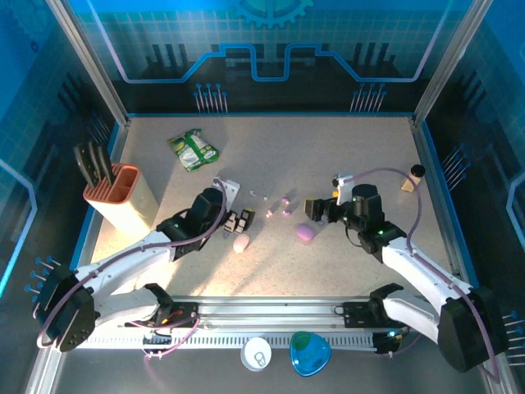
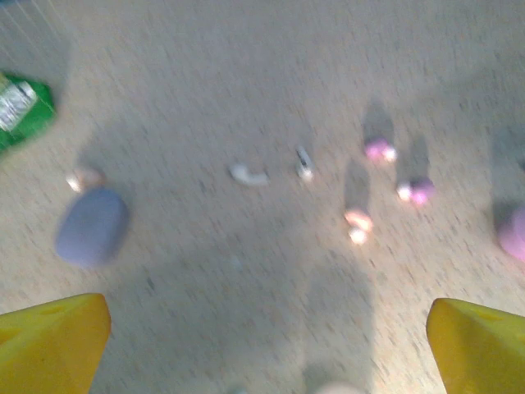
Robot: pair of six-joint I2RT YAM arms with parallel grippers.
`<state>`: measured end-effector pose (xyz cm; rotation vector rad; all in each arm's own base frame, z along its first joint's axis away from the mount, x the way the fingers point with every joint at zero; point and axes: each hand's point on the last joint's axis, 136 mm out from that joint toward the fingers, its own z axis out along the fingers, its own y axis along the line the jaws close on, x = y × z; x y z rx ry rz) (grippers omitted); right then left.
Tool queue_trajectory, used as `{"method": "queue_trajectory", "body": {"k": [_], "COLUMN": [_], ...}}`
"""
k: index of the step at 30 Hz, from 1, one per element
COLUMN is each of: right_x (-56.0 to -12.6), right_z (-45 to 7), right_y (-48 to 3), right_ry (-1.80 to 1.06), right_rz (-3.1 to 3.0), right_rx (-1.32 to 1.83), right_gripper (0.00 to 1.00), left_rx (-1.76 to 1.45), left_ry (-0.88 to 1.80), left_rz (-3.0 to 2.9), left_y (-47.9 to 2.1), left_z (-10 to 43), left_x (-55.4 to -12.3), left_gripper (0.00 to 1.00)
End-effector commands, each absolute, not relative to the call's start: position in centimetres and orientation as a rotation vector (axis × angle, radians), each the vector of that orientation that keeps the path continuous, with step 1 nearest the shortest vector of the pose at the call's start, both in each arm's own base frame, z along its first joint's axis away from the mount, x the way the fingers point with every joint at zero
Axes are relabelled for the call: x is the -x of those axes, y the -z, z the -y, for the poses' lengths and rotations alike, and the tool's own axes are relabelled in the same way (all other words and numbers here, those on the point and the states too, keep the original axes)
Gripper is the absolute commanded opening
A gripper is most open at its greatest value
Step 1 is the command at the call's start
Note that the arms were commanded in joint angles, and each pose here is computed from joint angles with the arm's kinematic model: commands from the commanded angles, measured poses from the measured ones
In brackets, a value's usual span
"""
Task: Insert the wireless bluetooth earbuds into the charging case
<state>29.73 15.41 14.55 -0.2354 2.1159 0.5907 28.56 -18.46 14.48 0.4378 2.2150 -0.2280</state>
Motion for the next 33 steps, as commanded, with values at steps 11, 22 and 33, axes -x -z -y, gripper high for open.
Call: {"method": "queue_trajectory", "body": {"k": [11, 22, 33], "right_x": [-25.0, -25.4, -25.4], "right_z": [-16.5, -15.7, -16.1], "right_y": [-8.9, -8.8, -8.6], "right_ry": [-0.671, -0.612, -0.649], "right_rz": [-2.331, -2.321, -2.315], "right_rx": [0.158, 0.131, 0.117], "right_gripper": [1.00, 1.00, 1.00], "left_rx": [-0.463, -0.511, -0.523], "left_ry": [0.198, 0.262, 0.218], "left_rz": [-2.698, -2.803, -2.805], "left_y": [-7.3, -4.7, -3.4], "left_z": [18.4, 20.6, 20.9], "left_x": [-21.4, -20.9, -21.8], "left_gripper": [0.91, 0.74, 0.57]}}
